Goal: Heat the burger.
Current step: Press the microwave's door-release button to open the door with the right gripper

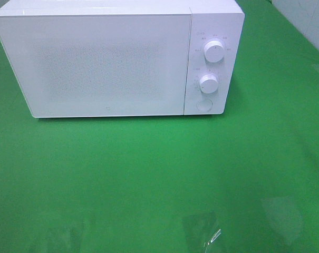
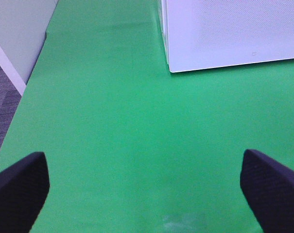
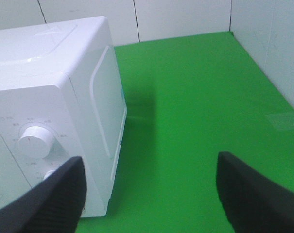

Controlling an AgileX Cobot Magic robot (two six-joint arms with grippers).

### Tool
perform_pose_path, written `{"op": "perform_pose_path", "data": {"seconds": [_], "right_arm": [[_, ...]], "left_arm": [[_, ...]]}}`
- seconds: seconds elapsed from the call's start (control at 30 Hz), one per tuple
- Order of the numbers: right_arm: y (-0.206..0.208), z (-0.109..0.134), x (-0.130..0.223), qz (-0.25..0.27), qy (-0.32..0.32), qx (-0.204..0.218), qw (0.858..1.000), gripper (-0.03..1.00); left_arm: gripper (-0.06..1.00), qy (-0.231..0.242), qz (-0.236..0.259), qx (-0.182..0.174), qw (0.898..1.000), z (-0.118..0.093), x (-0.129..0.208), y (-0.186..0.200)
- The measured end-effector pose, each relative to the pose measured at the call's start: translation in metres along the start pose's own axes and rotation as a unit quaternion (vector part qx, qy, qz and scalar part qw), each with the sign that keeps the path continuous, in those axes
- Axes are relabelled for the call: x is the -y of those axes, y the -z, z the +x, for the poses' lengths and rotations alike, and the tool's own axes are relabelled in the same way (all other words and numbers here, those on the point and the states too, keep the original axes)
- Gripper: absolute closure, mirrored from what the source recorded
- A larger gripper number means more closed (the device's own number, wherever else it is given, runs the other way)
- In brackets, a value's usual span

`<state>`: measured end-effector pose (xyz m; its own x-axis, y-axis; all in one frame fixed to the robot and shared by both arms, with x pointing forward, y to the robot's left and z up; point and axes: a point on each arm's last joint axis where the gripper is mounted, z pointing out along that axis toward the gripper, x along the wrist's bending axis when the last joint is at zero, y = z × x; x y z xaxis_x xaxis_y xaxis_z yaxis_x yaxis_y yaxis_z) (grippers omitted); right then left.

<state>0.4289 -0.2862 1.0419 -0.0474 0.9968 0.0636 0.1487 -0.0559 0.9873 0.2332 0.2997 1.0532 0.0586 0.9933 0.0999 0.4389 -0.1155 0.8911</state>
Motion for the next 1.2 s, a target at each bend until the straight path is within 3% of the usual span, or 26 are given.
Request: {"op": "perform_pose_path", "data": {"seconds": [0.33,0.67,1.0,1.13,1.2], "right_arm": [[-0.009,0.004,0.031,-0.016,-0.031,-0.002,0.999,0.23],[-0.027,0.041,0.063,0.003,-0.063,-0.045,0.997,0.23],[-0.034,0.076,0.096,0.029,-0.077,-0.057,0.995,0.23],[-0.037,0.091,0.106,0.048,-0.122,-0.065,0.989,0.23],[-0.043,0.105,0.11,0.061,-0.195,-0.074,0.976,0.23]], "left_arm": [[-0.05,0.0,0.0,0.0,1.0,0.0,0.0,0.0],[-0.05,0.0,0.0,0.0,1.0,0.0,0.0,0.0],[-0.05,0.0,0.0,0.0,1.0,0.0,0.0,0.0],[-0.05,0.0,0.0,0.0,1.0,0.0,0.0,0.0],[-0.05,0.0,0.0,0.0,1.0,0.0,0.0,0.0]]}}
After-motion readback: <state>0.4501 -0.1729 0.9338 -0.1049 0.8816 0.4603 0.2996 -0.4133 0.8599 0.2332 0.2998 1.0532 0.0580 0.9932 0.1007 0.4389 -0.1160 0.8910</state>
